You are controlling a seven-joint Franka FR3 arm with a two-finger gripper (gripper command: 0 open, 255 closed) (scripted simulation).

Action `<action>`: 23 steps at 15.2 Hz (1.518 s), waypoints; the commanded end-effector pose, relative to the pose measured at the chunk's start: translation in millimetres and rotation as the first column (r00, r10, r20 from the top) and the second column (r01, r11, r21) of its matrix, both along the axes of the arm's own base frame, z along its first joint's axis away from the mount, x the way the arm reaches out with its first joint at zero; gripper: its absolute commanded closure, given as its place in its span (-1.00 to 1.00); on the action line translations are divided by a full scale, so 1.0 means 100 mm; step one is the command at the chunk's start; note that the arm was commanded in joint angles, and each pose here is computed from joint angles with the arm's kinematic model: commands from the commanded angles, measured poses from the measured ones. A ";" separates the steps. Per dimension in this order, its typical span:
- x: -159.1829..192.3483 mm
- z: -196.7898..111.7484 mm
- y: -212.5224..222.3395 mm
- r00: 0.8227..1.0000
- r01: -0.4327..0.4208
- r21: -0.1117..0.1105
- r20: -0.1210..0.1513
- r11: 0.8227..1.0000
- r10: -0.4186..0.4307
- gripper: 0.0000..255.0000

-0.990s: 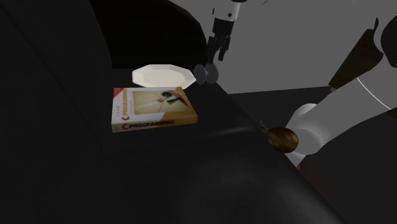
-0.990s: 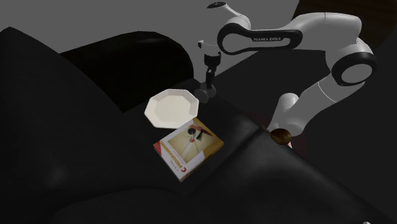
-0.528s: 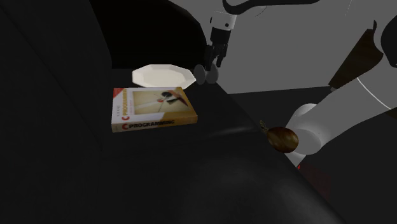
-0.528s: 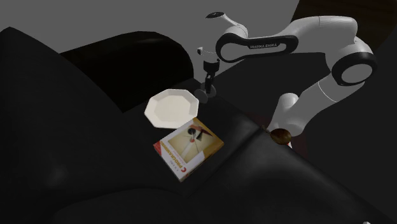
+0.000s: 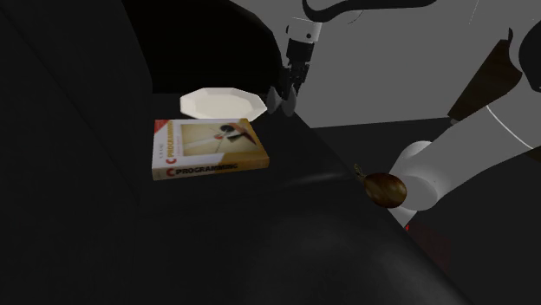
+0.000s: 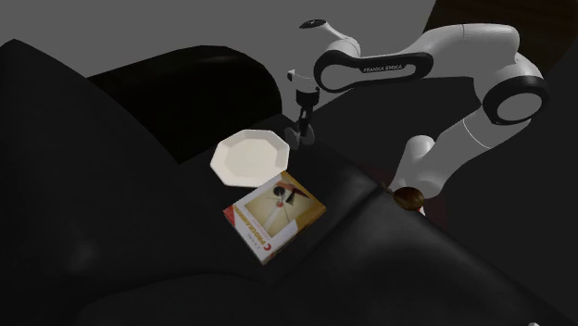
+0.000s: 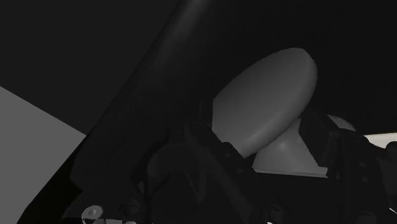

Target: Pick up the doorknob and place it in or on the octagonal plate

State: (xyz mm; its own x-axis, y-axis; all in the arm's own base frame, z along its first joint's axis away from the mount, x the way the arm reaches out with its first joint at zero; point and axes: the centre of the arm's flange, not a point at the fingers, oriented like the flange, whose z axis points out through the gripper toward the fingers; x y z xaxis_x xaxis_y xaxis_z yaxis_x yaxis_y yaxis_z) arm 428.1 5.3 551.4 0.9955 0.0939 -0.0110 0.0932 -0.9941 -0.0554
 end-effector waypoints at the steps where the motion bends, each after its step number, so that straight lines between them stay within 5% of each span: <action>1: 0.00 0.00 0.00 1.000 0.000 0.000 0.000 1.000 0.000 1.00; 9: 0.00 0.00 0.00 1.000 0.000 0.000 0.000 1.000 0.000 1.00; 23: 0.00 0.74 0.00 1.000 0.000 0.000 0.000 1.000 0.000 1.00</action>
